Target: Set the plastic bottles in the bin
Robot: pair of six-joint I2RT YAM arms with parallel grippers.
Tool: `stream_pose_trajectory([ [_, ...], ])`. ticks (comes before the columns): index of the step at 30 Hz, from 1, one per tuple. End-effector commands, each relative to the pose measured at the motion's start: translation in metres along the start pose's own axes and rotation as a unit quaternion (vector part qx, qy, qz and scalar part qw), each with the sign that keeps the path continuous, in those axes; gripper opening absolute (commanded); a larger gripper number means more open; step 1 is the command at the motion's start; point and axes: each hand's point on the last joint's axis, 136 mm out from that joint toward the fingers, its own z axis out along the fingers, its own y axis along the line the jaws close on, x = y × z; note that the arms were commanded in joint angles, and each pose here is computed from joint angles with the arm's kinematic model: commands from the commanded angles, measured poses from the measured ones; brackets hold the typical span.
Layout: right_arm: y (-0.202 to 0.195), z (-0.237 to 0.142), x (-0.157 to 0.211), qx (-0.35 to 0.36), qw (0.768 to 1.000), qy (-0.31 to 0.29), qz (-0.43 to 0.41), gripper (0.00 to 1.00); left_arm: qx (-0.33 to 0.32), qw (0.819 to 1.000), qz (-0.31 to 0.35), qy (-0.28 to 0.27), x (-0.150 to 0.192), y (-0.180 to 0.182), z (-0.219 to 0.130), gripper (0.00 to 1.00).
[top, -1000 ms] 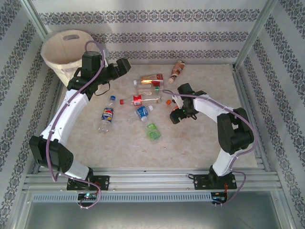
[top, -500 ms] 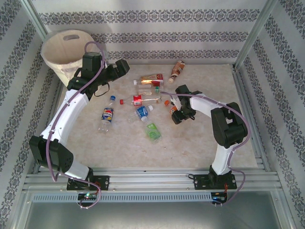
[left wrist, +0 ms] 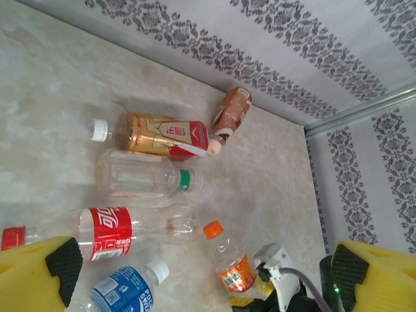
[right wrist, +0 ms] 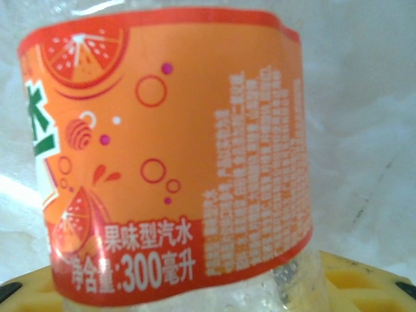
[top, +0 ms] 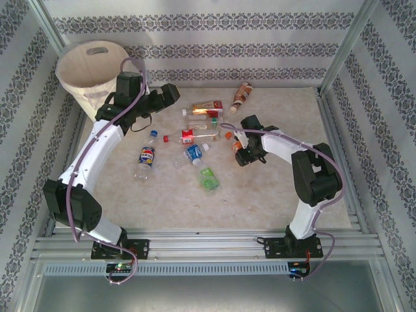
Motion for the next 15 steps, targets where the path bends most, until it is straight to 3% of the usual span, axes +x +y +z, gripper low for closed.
stream_pose_trajectory([
  [1, -0.007, -0.022, -0.011, 0.013, 0.999, -0.033, 0.016, 0.44, 0.031, 0.999, 0.012, 0.009, 0.006, -0.011, 0.008, 1.0],
  [10, -0.008, -0.07, -0.036, 0.011, 0.988, -0.14, 0.066, 0.42, 0.074, 0.996, 0.024, 0.053, 0.027, -0.026, 0.022, 1.0],
  [15, 0.004, -0.097, -0.068, -0.05, 0.964, -0.226, 0.132, 0.41, 0.104, 0.992, 0.029, 0.064, 0.038, -0.04, 0.037, 1.0],
])
